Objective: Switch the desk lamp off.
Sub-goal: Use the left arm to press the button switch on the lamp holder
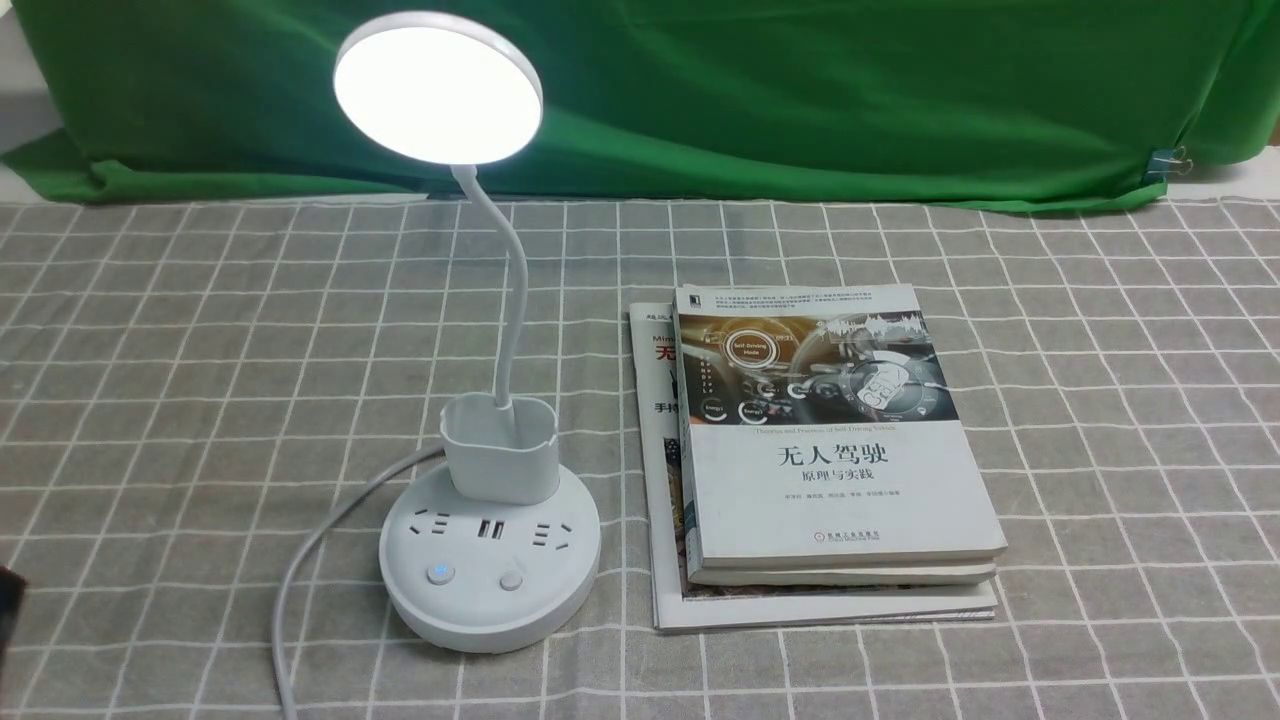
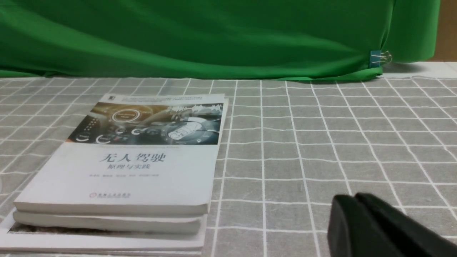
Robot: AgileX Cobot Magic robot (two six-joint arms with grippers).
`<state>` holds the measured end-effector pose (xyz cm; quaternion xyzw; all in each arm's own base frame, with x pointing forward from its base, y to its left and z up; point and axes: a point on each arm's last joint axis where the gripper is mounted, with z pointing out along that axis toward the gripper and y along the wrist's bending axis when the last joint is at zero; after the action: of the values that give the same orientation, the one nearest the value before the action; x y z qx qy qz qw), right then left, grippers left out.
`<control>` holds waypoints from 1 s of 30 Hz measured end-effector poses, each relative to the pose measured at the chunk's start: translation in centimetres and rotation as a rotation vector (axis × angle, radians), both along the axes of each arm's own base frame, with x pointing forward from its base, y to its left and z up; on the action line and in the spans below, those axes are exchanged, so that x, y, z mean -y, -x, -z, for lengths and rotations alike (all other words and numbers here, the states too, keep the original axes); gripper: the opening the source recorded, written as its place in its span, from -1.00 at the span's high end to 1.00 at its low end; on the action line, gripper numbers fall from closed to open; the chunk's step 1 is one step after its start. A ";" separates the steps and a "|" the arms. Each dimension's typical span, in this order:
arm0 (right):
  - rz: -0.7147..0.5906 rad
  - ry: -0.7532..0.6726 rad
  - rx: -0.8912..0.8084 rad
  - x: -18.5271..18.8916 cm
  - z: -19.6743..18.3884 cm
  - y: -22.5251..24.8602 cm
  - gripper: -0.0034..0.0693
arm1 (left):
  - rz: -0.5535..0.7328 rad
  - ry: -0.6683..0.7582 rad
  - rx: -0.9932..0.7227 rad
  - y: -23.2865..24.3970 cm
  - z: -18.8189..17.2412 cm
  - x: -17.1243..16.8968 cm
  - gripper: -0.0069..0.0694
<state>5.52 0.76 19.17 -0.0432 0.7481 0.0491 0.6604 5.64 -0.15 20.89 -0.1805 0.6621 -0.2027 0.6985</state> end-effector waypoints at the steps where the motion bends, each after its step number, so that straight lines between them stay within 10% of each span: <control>1: 0.000 0.000 0.000 0.0 0.0 0.0 0.81 | -0.009 0.028 0.016 0.0 -0.1 -0.1 0.82; 14: 0.000 -0.001 0.000 0.0 0.0 0.0 0.81 | 0.050 -0.032 -0.027 -0.2 -3.7 0.5 0.82; 30: 0.000 -0.001 0.000 0.0 0.0 0.0 0.81 | 0.563 -0.396 -0.927 -10.9 -8.0 3.5 0.82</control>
<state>5.52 0.76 19.17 -0.0428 0.7481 0.0494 0.6603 16.50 -3.70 28.93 0.0671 0.9469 -0.1526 0.2749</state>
